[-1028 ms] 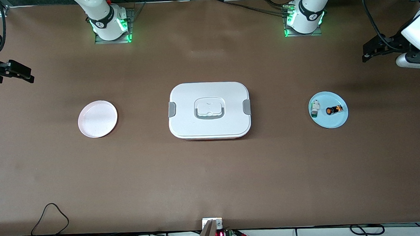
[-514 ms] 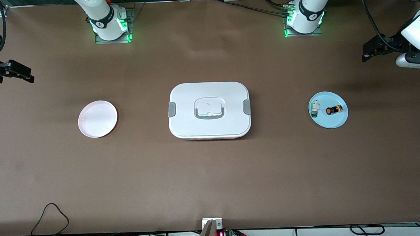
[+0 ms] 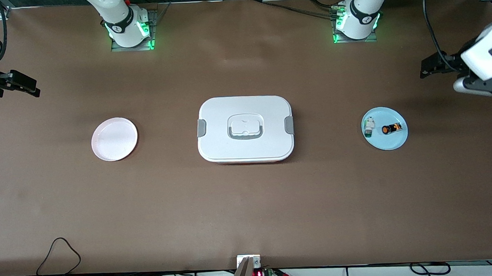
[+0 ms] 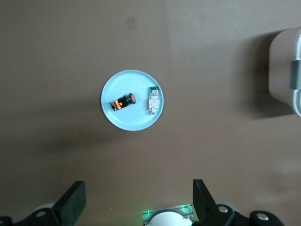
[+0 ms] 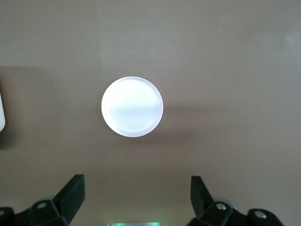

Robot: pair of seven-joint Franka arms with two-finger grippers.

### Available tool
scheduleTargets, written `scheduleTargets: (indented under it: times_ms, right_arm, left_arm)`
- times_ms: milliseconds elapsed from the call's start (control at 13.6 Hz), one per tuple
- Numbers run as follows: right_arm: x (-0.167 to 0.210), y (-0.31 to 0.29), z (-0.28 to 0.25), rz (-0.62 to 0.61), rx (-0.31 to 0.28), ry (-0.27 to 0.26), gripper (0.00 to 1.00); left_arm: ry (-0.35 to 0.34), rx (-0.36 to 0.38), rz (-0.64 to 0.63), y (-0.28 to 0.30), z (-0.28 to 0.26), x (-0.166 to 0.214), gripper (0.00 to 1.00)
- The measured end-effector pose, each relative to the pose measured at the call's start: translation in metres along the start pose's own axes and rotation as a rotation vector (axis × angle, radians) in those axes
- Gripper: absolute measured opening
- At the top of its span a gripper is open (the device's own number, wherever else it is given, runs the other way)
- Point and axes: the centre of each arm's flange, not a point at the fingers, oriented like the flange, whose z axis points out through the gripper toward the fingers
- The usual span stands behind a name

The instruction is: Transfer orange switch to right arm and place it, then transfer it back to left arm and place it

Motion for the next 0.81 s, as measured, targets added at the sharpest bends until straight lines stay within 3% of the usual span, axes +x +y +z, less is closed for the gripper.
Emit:
scheduleTargets:
  times_ms: [514, 808]
  right_arm:
    - [0.0, 0.0, 0.0, 0.0, 0.0, 0.0, 1.0]
    - [0.0, 0.0, 0.0, 0.0, 0.0, 0.0, 1.0]
  left_arm:
    - [-0.17, -0.063, -0.068, -0.065, 0.084, 0.033, 1.0]
    - [-0.164, -0.079, -0.125, -0.1, 0.149, 0.051, 1.0]
